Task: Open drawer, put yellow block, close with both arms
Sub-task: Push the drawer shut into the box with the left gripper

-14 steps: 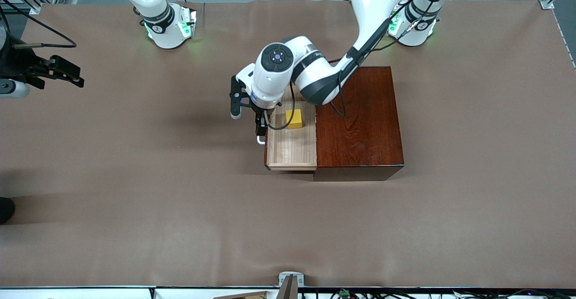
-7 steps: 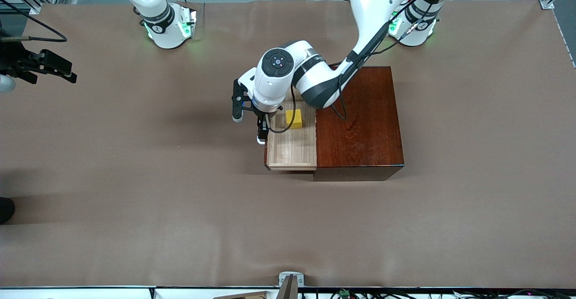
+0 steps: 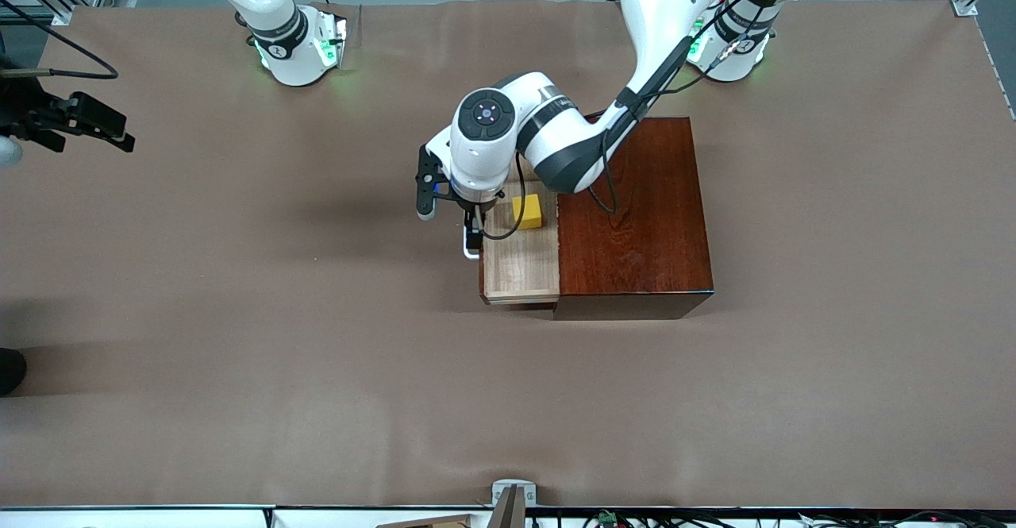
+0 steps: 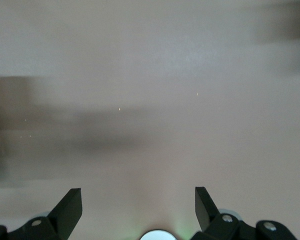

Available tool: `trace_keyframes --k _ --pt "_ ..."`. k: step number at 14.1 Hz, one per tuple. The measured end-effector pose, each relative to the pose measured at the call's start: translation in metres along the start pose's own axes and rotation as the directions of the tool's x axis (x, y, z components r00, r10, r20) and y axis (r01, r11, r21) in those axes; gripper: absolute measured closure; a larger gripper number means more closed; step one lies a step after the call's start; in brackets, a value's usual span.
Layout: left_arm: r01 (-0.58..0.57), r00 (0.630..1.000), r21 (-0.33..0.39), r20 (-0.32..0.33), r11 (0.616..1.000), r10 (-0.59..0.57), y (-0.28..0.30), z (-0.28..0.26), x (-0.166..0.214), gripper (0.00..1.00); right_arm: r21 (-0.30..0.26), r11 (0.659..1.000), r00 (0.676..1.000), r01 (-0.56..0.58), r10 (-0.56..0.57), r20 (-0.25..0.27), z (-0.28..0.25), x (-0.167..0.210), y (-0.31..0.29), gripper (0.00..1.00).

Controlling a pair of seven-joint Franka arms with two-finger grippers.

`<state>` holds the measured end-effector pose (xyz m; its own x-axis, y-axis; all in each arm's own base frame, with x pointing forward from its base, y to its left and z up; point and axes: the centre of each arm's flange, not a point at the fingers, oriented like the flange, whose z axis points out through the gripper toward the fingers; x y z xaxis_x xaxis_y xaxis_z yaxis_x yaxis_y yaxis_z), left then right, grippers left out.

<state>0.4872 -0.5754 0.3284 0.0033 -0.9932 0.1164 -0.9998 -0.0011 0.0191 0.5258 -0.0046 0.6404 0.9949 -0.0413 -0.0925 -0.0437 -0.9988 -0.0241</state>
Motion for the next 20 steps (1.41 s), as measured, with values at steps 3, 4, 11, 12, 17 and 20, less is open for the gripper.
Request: trace_keyframes --k 3,4,11,12,17,20 --pt "0.007 0.997 -0.014 0.078 1.000 -0.006 0.000 -0.001 -0.008 0.00 0.000 1.000 1.000 -0.002 0.002 0.010 0.002 -0.001 -0.001 0.00" --pt "0.013 0.994 -0.022 0.107 1.000 -0.011 -0.002 -0.001 -0.013 0.00 0.000 1.000 1.000 -0.002 0.002 0.011 0.003 -0.001 -0.001 0.00" --pt "0.030 0.923 -0.049 0.384 0.998 -0.009 -0.017 -0.010 -0.070 0.00 0.000 1.000 1.000 -0.002 0.002 0.012 0.003 -0.001 -0.002 0.00" --pt "0.026 0.921 -0.048 0.390 0.999 -0.005 -0.016 -0.010 -0.069 0.00 0.000 1.000 1.000 -0.003 0.003 0.011 0.003 -0.001 -0.001 0.00" --pt "0.020 0.920 -0.043 0.393 0.999 -0.001 -0.016 -0.009 -0.069 0.00 0.001 1.000 1.000 -0.007 0.007 0.011 0.003 0.000 0.001 0.00" --pt "0.044 0.936 0.008 0.350 0.999 -0.044 -0.026 -0.014 -0.068 0.00 0.001 1.000 1.000 -0.008 0.008 0.009 0.002 0.000 0.002 0.00"
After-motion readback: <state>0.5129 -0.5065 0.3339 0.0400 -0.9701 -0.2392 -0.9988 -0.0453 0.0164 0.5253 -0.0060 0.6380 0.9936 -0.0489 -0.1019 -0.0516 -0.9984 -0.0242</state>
